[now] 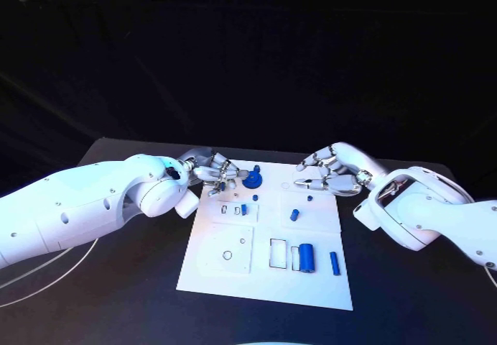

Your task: Assemble the parts on the task board

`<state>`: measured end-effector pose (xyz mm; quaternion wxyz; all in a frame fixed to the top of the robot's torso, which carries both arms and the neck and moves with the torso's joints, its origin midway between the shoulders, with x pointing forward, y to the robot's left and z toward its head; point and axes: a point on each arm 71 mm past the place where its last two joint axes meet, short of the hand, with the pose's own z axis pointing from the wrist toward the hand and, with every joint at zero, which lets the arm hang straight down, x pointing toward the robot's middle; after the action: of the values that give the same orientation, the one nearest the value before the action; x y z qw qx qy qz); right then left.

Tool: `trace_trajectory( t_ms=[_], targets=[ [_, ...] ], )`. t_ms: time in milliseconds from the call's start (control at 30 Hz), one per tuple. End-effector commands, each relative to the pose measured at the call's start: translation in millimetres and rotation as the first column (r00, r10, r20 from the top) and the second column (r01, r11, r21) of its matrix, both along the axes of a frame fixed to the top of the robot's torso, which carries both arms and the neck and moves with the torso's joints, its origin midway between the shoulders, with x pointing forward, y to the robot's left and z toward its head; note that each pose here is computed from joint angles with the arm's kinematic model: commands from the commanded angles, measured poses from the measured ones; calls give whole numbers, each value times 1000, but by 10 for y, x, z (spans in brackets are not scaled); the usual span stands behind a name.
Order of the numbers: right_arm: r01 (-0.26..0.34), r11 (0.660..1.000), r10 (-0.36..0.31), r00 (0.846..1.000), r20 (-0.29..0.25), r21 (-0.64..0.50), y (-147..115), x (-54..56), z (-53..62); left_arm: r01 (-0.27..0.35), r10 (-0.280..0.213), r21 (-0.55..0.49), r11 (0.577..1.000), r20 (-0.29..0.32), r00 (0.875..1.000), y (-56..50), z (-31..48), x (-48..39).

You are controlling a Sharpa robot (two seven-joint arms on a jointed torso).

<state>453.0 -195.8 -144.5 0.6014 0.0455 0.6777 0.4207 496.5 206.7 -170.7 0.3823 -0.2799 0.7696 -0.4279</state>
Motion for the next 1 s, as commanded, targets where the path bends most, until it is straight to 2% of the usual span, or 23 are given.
trace_trajectory(
  t_ms=[33,233,267,433,600,767,1000],
  targets=[
    [-9,998,13,998,-56,65,-63,-1,5,50,-46,276,960,-20,999,1,-33,29],
    [38,997,-34,997,-62,64,-212,34,12,68,-81,481,874,7,997,-114,67,102],
    [47,997,-43,997,-63,61,-234,42,11,74,-88,520,851,2,996,-153,94,111],
    [74,996,-70,996,-64,53,-292,67,7,95,-95,606,790,-32,995,-258,132,126],
    [91,995,-88,994,-65,43,-328,81,3,108,-89,669,736,-62,994,-342,131,159],
    [102,994,-99,993,-67,35,-352,87,-1,118,-86,716,688,-81,993,-379,120,215],
    [108,994,-105,992,-68,28,-362,93,-5,140,-95,741,657,-102,990,-453,82,256]
  ],
)
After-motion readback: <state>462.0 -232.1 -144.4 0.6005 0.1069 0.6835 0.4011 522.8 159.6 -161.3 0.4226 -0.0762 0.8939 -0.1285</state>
